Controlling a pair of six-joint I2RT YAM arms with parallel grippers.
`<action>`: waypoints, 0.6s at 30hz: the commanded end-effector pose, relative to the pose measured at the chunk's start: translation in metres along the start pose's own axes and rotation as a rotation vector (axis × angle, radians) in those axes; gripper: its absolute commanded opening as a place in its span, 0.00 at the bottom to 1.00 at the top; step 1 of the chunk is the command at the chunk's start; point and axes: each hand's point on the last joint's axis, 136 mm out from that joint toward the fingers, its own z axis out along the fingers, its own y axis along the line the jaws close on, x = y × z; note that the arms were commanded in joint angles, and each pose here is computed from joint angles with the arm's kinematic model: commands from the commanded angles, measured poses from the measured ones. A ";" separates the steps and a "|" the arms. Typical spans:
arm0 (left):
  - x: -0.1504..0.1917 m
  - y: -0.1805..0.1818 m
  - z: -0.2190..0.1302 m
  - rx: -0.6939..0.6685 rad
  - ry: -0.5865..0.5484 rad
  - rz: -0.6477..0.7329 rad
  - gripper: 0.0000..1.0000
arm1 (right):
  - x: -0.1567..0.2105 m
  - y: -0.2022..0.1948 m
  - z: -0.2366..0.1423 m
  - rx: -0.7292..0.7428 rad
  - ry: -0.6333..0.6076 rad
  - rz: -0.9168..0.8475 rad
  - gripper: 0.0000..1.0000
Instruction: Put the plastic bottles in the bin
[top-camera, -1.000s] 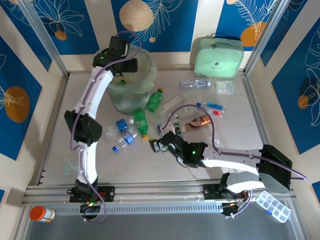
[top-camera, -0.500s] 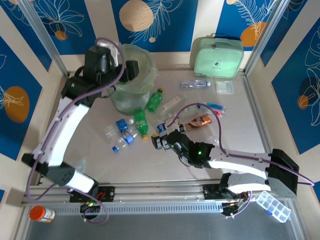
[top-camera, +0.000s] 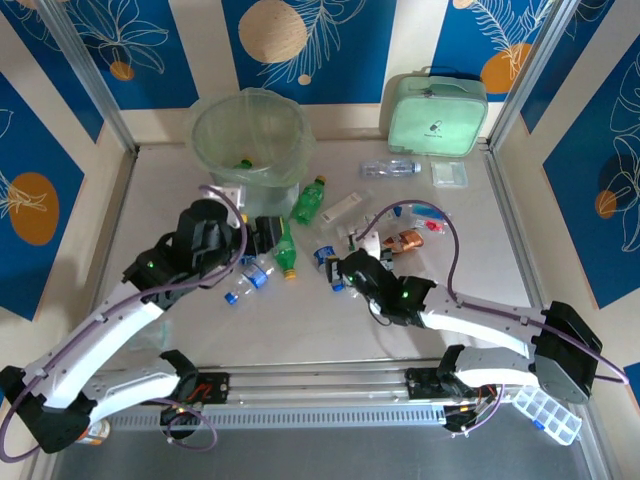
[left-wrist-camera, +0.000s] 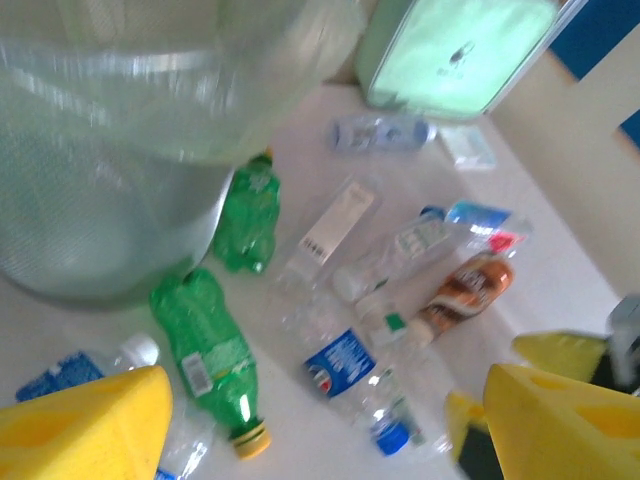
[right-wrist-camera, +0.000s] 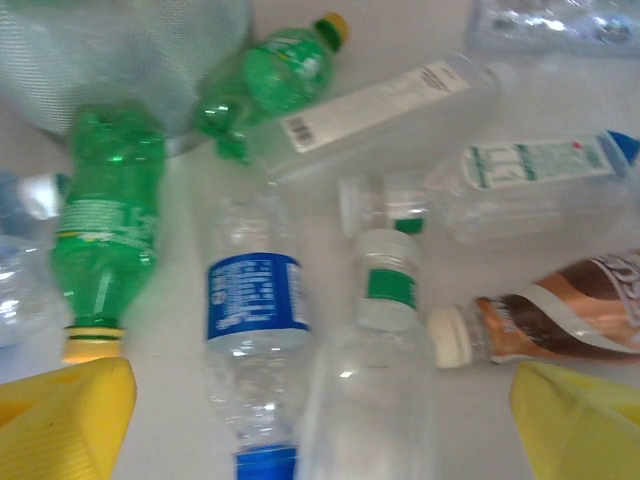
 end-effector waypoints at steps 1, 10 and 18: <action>-0.005 -0.004 0.000 0.053 -0.102 0.001 0.82 | 0.006 -0.014 0.006 0.052 0.093 0.112 0.97; 0.052 0.027 0.033 0.013 -0.123 0.000 0.82 | 0.030 -0.023 0.024 0.169 0.311 0.152 0.96; 0.060 0.026 0.042 0.028 -0.107 -0.009 0.82 | 0.057 -0.009 0.044 0.174 0.468 0.144 0.91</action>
